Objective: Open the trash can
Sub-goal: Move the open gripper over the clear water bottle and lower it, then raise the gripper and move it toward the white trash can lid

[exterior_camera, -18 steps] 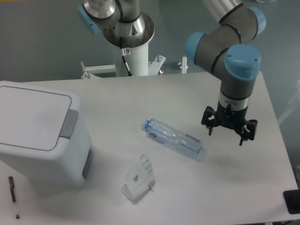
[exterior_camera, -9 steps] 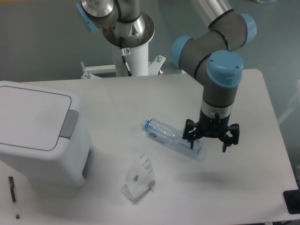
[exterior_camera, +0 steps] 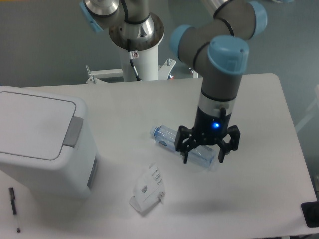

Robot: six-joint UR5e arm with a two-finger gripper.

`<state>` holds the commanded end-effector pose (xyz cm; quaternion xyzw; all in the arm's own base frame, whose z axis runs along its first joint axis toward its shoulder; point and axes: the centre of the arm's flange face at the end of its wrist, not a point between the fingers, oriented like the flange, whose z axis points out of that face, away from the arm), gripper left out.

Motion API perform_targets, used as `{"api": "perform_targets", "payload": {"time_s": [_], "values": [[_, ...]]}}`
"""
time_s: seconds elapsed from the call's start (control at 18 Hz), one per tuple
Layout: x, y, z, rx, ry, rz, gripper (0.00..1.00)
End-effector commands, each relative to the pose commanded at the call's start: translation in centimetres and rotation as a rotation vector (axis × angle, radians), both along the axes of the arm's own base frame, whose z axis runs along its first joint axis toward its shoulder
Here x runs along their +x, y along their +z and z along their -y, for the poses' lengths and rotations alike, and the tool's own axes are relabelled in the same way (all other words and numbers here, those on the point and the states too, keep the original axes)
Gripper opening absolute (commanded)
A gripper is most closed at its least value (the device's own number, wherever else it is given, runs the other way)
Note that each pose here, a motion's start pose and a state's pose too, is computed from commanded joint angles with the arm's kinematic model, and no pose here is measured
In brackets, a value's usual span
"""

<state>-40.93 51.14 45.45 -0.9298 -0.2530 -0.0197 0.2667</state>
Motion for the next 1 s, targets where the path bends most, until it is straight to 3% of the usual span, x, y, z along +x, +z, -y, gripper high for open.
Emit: {"api": "perform_targets", "payload": {"time_s": [0.61, 1.0], "values": [[10.2, 4.3, -2.8, 0.061, -0.080, 0.004, 1.00], [16.2, 4.0, -1.5, 0.105, -0.151, 0.028, 1.00]]}}
